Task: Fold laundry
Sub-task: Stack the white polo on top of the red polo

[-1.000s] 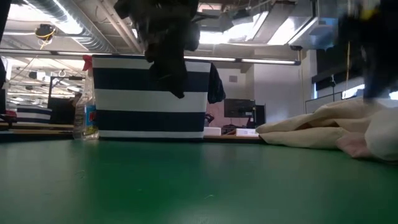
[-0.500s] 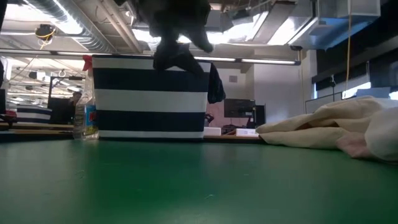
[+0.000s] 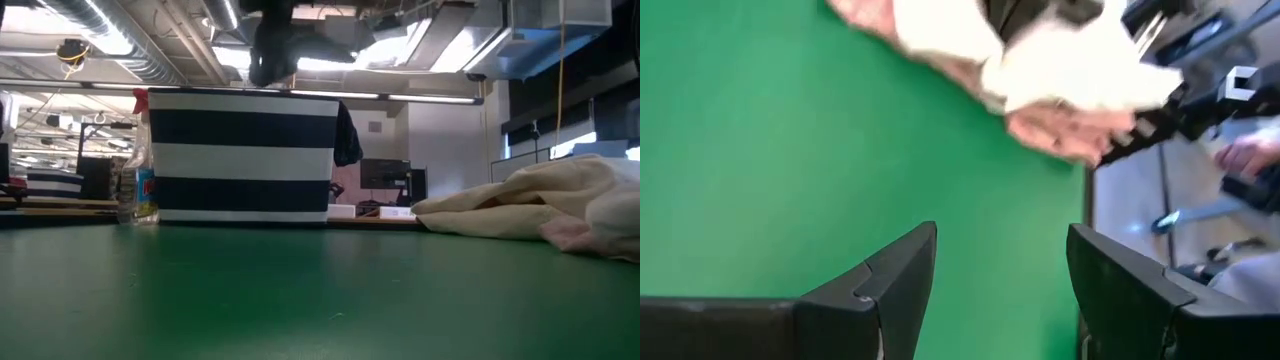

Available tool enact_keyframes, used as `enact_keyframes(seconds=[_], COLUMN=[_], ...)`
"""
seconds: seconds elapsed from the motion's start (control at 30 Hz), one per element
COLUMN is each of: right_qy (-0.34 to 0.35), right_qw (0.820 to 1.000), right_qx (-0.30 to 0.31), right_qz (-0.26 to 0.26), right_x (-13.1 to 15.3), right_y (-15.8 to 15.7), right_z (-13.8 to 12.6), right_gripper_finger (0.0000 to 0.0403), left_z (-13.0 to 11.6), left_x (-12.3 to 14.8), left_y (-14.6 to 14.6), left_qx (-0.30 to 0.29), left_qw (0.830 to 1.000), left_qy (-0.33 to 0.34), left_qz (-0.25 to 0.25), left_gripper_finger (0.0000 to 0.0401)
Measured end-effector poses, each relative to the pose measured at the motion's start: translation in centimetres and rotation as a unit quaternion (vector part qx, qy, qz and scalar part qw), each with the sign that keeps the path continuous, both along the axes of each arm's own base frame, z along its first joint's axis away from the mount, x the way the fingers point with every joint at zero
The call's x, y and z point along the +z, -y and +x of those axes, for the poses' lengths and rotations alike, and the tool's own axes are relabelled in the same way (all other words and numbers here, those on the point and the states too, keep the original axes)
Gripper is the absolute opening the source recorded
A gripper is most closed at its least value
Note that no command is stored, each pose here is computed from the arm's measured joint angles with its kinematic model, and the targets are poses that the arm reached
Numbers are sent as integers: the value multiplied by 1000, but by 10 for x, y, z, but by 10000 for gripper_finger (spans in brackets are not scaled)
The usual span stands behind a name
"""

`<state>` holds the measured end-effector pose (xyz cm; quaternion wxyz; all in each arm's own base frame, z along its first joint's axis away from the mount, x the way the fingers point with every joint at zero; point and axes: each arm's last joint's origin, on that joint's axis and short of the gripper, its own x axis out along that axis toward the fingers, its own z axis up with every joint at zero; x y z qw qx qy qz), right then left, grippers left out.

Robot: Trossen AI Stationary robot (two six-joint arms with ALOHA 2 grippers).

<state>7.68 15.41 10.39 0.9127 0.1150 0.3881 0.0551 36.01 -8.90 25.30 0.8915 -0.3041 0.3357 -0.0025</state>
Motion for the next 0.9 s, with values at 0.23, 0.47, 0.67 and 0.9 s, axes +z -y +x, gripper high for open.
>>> enact_keyframes(seconds=[0.23, 0.47, 0.67, 0.9], right_qy=[11, 61, 81, 16], right_qw=[996, 987, 981, 984], right_qx=[80, 92, 148, 171], right_qz=[22, 120, 95, -50], right_x=[43, 103, 85, 21], right_y=[-25, -51, -77, -87], right_z=[7, 16, 17, 25], right_gripper_finger=[7, 7, 7, 7], left_z=[3, 8, 8, 9], left_x=[6, 11, 7, 3], left_y=[5, 15, 24, 26], left_qx=[10, 27, 30, 31], left_qw=[999, 996, 996, 996], left_qy=[33, 78, 81, 75], left_qz=[-29, -39, -28, -26], left_gripper_finger=[219, 219, 219, 219])
